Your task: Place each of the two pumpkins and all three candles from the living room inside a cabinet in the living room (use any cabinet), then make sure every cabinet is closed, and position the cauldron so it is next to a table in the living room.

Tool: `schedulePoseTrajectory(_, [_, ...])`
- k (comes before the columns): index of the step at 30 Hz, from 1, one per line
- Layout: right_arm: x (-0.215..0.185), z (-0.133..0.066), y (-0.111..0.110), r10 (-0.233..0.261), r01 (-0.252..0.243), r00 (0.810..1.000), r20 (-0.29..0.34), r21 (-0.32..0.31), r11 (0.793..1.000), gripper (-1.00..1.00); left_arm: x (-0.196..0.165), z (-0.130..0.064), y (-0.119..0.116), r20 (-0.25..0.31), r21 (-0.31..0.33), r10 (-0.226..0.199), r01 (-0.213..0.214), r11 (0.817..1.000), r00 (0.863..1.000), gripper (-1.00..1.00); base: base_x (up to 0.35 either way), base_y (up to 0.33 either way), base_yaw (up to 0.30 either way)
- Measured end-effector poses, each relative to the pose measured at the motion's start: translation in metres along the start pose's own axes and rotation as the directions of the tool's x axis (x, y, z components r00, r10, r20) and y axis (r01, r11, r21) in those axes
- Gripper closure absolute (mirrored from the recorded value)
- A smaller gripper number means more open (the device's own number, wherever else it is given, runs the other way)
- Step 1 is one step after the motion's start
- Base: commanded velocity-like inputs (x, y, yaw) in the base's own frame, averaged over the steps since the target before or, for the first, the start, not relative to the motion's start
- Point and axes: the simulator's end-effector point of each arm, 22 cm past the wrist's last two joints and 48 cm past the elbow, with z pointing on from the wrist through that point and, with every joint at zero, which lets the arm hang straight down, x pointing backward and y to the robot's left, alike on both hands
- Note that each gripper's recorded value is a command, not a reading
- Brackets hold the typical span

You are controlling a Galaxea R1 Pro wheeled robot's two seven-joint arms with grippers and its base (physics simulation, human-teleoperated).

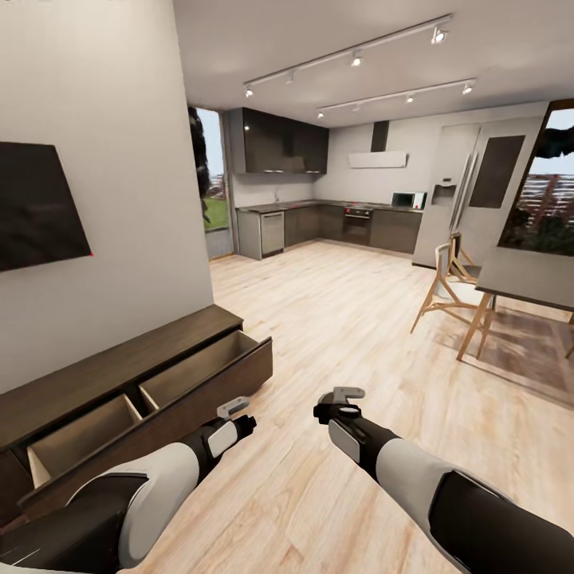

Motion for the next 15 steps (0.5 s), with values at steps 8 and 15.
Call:
schedulePoseTrajectory(8, [-0.01, -0.008, 0.0, 0.0, 0.0, 1.0, 0.0, -0.001, 1.0, 1.0, -0.007, -0.01, -0.004, 0.0, 0.0, -0.001, 0.001, 1.0, 1.0, -1.0, 0.0, 0.0, 0.0])
schedulePoseTrajectory(15, [-0.018, -0.015, 0.0, 0.0, 0.0, 1.0, -0.001, 0.0, 1.0, 1.0, -0.013, -0.018, -0.007, 0.0, 0.0, 0.0, 0.0, 1.0, 1.0, -1.0, 0.0, 0.0, 0.0])
